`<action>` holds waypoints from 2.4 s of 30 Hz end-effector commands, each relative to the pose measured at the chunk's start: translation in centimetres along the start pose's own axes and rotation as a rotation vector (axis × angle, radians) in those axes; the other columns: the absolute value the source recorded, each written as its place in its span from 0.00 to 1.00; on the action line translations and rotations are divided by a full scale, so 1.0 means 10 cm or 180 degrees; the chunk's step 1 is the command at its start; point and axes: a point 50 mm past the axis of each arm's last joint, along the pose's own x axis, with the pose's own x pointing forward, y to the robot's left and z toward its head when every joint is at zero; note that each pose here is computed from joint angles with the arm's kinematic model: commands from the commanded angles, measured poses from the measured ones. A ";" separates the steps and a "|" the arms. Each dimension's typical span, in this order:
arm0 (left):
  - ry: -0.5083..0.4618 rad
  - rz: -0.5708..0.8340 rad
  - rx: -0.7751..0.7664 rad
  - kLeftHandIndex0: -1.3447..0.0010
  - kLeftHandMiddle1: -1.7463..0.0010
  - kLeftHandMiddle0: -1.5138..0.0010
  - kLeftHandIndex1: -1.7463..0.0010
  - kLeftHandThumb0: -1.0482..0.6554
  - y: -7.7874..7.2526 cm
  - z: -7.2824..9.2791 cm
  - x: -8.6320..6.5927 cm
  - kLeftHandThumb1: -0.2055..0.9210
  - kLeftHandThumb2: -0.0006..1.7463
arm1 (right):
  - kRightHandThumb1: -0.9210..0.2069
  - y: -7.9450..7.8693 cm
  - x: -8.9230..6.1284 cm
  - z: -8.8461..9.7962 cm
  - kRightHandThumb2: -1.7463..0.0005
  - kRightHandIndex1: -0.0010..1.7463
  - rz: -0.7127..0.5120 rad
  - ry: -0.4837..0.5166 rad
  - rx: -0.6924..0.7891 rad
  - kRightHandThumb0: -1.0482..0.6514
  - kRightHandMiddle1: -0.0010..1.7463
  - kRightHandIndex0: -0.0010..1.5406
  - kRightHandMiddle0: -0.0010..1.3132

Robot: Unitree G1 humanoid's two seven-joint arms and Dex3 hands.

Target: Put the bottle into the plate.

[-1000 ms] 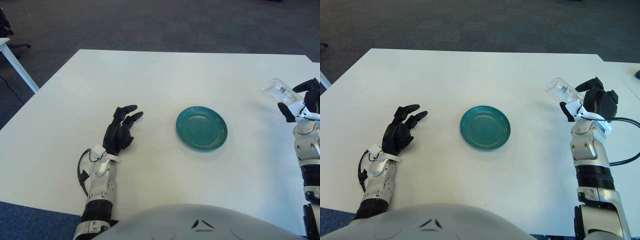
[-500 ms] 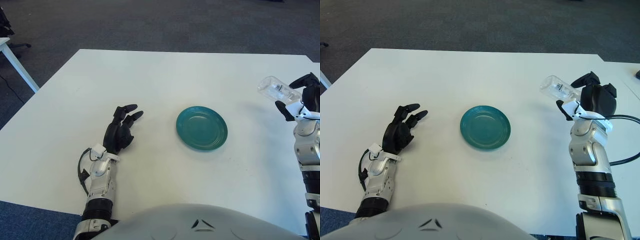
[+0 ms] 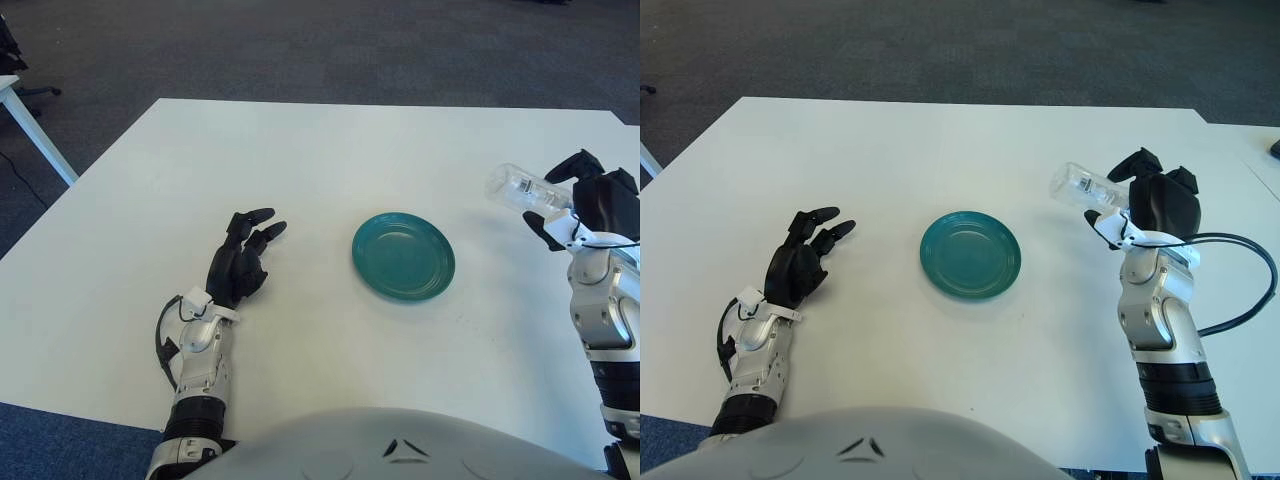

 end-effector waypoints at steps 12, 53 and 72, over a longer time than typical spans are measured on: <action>0.0186 0.0119 -0.0162 0.95 0.65 0.78 0.37 0.28 -0.02 -0.15 -0.13 1.00 0.53 | 0.73 0.37 -0.05 0.78 0.09 1.00 0.0452 -0.0801 0.0094 0.28 1.00 0.76 0.60; 0.0181 0.0107 -0.0168 0.95 0.65 0.78 0.37 0.28 -0.14 -0.16 -0.08 1.00 0.53 | 0.93 0.67 -0.52 1.46 0.00 0.88 0.1321 -0.1786 -0.0059 0.61 1.00 0.64 0.58; 0.0181 0.0110 -0.0165 0.95 0.65 0.78 0.37 0.28 -0.14 -0.15 -0.09 1.00 0.53 | 0.90 0.62 -0.63 1.37 0.00 0.94 0.1500 -0.1830 -0.0130 0.61 1.00 0.60 0.55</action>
